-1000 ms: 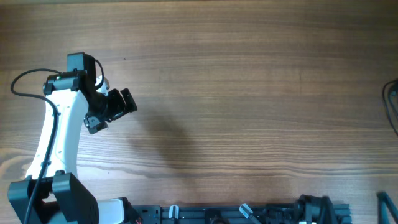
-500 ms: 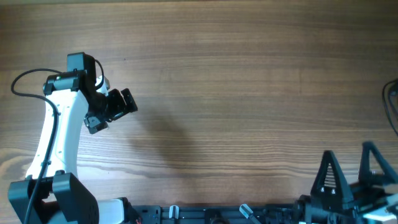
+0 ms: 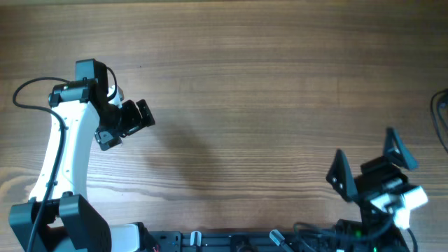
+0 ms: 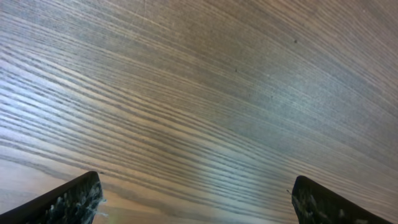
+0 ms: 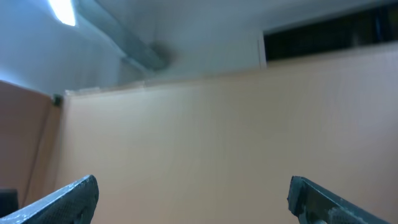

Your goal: Untangle cables

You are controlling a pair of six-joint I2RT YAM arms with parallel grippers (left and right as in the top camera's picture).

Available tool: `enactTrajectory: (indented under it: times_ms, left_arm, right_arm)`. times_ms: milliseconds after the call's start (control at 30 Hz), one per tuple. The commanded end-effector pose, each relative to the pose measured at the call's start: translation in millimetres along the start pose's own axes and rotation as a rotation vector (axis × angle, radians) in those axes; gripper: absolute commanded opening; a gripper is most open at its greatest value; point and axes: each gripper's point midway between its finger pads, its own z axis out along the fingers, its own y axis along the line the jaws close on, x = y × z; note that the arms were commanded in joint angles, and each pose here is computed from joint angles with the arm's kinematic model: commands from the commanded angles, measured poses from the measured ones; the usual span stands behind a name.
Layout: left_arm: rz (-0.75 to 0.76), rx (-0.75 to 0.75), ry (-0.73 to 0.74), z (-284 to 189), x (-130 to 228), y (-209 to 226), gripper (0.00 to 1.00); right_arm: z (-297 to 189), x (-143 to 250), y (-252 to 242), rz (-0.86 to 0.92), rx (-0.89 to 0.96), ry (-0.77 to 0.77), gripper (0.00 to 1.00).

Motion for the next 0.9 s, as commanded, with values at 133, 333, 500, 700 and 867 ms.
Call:
enactTrajectory:
  times_ms: [133, 333, 500, 700, 867]
  left_arm:
    - [0.013, 0.008, -0.011, -1.5, -1.2, -0.7, 1.0]
    - [0.013, 0.008, -0.011, -1.5, -1.2, -0.7, 1.0]
    - [0.013, 0.009, -0.01, -1.5, -1.1, -0.7, 1.0]
    - [0.013, 0.009, -0.01, -1.5, -1.1, -0.7, 1.0]
    - [0.013, 0.009, -0.01, -1.5, -1.1, -0.7, 1.0]
  right_arm:
    - [-5.7, 45.1, -10.5, 0.018, 0.035, 0.171, 1.0]
    - [-33.0, 117.5, -39.8, 0.131, 0.21, 0.459, 1.0]
    - [-55.4, 148.8, -52.1, 0.187, 0.314, 0.593, 1.0]
    - [-65.4, 159.7, -57.2, 0.197, 0.359, 0.644, 1.0]
    - [-65.4, 159.7, -57.2, 0.197, 0.359, 0.644, 1.0]
